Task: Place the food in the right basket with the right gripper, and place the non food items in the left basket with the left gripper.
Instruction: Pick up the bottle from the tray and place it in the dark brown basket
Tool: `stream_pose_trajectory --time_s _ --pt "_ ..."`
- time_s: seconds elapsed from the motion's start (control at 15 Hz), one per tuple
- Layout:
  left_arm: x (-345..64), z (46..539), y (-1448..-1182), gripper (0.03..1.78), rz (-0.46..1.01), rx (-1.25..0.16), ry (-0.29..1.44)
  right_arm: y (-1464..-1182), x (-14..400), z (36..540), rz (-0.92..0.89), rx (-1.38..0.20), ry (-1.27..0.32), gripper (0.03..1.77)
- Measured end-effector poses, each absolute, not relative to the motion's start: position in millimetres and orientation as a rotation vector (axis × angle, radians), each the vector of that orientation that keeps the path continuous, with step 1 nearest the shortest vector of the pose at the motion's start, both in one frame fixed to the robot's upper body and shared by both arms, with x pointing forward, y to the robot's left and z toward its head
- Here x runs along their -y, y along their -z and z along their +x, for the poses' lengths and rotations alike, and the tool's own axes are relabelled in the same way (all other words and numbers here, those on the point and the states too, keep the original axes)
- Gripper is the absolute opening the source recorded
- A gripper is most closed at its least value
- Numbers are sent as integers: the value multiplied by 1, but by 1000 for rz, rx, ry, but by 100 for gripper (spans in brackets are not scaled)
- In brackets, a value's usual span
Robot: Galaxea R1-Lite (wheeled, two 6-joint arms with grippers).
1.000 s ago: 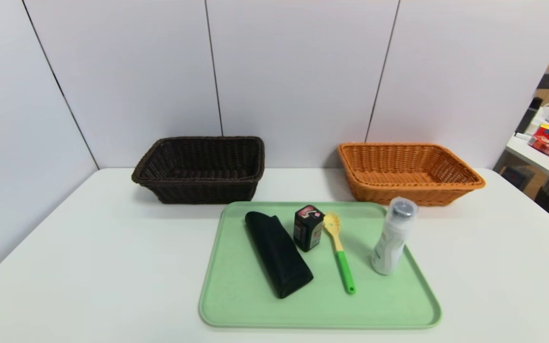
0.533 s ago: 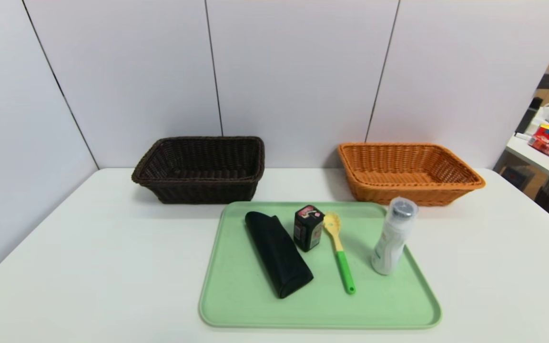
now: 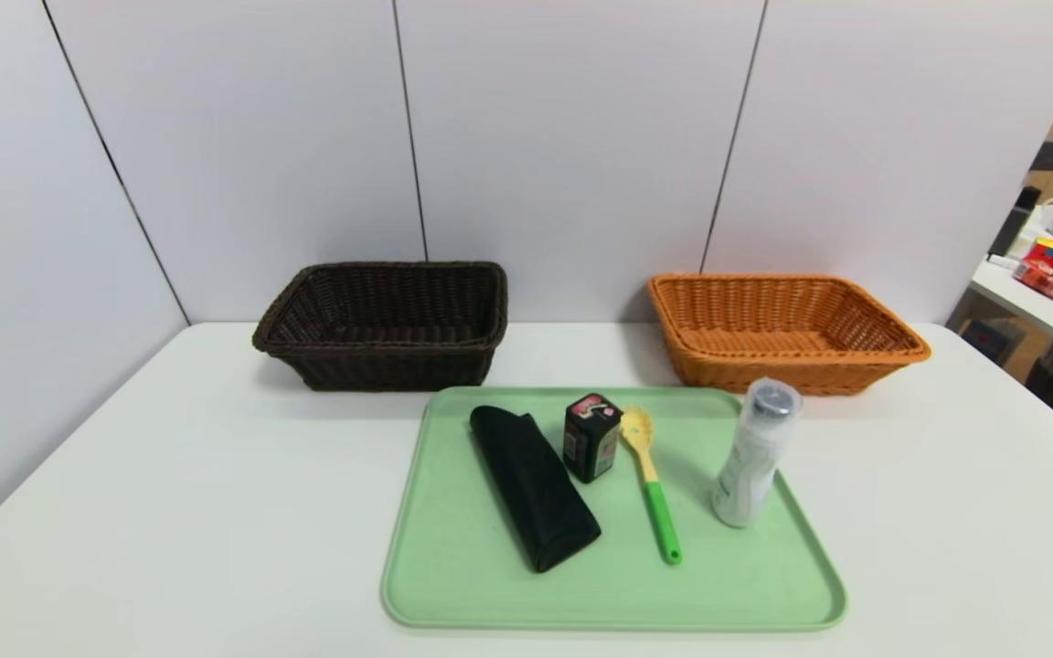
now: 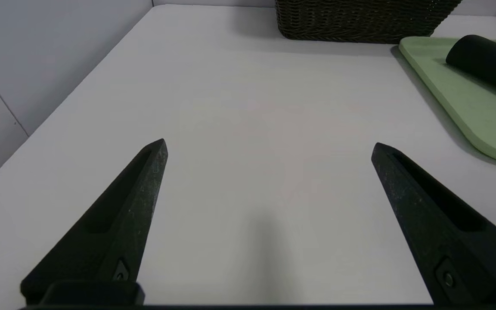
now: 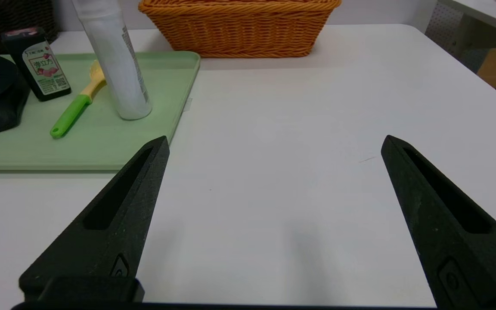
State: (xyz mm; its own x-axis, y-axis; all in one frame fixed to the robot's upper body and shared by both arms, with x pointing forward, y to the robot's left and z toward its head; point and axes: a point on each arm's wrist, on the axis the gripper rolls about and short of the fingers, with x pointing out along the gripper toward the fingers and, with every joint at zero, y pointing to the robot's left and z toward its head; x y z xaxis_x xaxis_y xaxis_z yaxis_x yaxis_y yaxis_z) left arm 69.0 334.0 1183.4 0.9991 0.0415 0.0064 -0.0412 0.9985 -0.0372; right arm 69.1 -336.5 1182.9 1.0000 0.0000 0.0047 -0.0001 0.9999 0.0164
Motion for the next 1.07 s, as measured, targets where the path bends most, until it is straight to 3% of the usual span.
stream_pose_trajectory --time_s 1.07 --pt "-334 69 -1183 169 3 5 -36 -1183 337 69 3 7 -1 170"
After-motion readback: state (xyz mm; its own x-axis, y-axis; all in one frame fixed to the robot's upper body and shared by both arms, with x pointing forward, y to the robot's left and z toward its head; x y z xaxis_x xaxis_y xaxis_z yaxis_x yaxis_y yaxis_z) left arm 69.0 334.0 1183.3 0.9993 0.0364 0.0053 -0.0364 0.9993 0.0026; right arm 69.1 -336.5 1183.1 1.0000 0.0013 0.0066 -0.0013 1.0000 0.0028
